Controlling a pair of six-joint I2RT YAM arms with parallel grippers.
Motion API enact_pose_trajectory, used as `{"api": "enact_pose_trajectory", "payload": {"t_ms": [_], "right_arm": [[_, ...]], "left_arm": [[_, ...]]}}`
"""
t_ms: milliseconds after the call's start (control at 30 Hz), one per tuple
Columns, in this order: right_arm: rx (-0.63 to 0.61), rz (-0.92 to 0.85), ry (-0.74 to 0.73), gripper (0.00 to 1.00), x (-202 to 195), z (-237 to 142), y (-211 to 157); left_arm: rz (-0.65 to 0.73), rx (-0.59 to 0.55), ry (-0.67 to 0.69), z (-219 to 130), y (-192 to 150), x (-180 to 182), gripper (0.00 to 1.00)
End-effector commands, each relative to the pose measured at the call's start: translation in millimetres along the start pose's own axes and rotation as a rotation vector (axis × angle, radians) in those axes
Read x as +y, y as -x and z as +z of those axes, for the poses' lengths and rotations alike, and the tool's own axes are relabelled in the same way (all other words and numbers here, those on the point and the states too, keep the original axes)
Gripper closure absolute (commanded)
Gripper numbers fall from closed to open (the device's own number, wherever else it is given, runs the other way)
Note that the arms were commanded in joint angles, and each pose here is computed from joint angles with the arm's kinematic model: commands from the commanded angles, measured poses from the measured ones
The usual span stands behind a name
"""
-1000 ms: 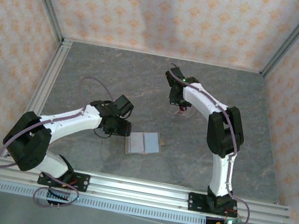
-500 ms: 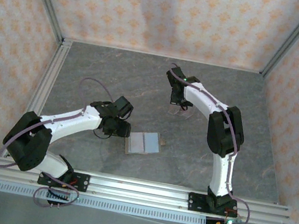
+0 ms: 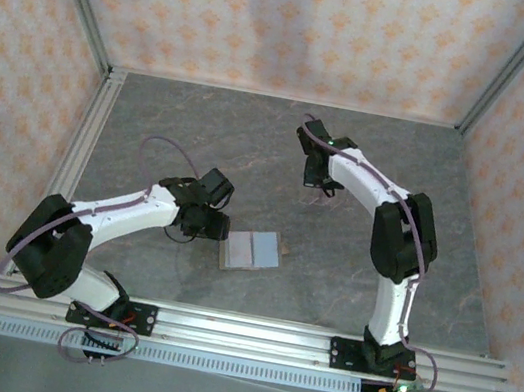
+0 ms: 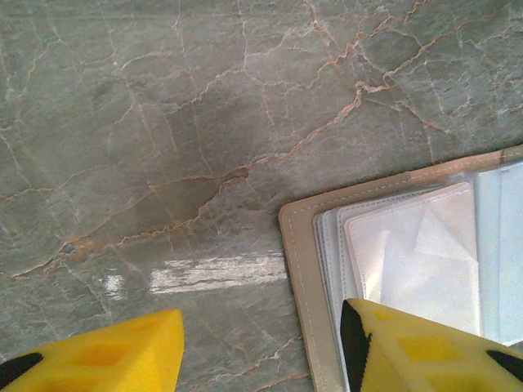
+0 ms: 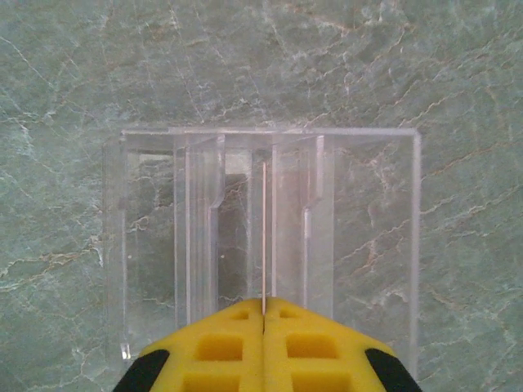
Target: Put the credit cards into the card holder
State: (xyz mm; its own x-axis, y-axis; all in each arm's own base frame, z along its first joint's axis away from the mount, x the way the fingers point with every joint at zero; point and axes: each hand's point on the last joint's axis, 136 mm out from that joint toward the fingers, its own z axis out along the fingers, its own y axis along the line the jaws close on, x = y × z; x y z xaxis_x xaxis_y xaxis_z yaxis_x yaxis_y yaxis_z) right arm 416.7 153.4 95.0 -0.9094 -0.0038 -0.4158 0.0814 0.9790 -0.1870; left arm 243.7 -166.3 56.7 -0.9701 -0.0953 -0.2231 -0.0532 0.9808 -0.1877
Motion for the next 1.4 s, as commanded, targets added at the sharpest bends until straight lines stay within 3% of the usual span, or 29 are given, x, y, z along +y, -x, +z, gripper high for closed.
{"api": "enact_pose_trajectory", "payload": {"t_ms": [0, 333, 633, 867, 1367], "right_arm": [[-0.029, -0.018, -0.046, 1.0, -19.7, -15.7, 6.3], [-0.088, 0.017, 0.108, 1.0, -11.4, -53.4, 12.2], [-0.113, 0.044, 0.746, 1.0, 57.1, -108.3, -37.5], [-0.063, 0.089, 1.012, 1.0, 91.6, -115.4, -85.6], [0.016, 0.096, 1.113, 1.0, 129.2, -93.5, -128.6]], "left_arm": [[0.004, 0.006, 0.005, 3.6, 1.9, 1.1, 0.45], [0.007, 0.012, 0.0, 4.3, 3.8, -2.1, 0.45], [0.023, 0.012, -0.054, 1.9, 8.5, -16.5, 0.44], [0.062, 0.028, -0.048, 5.9, 6.3, -28.5, 0.44], [0.093, 0.06, 0.054, 26.5, -0.7, -22.2, 0.46]]}}
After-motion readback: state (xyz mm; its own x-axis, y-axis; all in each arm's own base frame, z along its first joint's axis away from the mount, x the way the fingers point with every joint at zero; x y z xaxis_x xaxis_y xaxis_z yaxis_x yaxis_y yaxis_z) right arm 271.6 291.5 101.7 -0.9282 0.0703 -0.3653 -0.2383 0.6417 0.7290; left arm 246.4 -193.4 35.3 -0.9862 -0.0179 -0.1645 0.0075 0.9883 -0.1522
